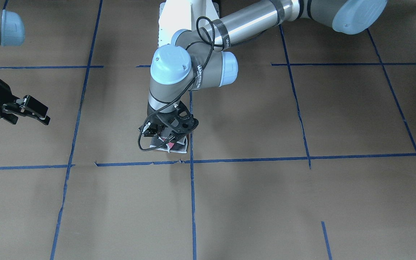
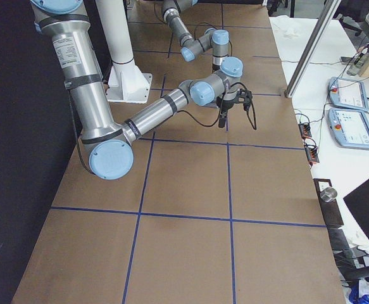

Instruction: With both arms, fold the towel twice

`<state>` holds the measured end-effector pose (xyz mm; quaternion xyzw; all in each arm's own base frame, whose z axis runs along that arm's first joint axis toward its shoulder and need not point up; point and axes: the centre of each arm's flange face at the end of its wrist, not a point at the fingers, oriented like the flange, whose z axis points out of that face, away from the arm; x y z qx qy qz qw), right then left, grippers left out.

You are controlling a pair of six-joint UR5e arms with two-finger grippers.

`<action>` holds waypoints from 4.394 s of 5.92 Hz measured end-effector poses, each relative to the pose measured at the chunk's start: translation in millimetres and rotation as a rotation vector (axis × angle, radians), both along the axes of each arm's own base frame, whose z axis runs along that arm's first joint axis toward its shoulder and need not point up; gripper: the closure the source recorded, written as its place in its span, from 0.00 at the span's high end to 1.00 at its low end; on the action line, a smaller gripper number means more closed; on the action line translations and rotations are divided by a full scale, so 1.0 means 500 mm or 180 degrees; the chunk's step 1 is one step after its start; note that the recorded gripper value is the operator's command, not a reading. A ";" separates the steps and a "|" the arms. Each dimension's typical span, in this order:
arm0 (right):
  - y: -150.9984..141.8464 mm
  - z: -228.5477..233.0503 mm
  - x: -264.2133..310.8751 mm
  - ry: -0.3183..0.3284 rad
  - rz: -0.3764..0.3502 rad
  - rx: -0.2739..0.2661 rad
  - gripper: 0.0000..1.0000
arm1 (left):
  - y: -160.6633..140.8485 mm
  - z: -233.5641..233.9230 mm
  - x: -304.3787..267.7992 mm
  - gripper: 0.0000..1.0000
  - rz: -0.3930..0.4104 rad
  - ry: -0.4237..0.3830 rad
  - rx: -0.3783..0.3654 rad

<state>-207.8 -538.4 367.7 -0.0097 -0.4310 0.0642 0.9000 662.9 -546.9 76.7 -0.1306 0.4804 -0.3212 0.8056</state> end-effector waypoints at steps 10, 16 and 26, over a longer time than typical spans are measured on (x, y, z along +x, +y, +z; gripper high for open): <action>0.036 0.098 0.170 0.0221 -0.0277 0.0411 1.00 | 0.015 0.252 -0.467 1.00 0.0579 -0.0025 0.0611; 0.240 0.410 0.573 0.0302 -0.0830 0.0473 1.00 | 0.069 0.925 -1.222 1.00 0.1385 -0.0607 0.1483; 0.230 0.556 0.569 0.0113 -0.0415 0.0335 1.00 | 0.171 1.234 -1.479 1.00 0.1747 -0.0617 0.1428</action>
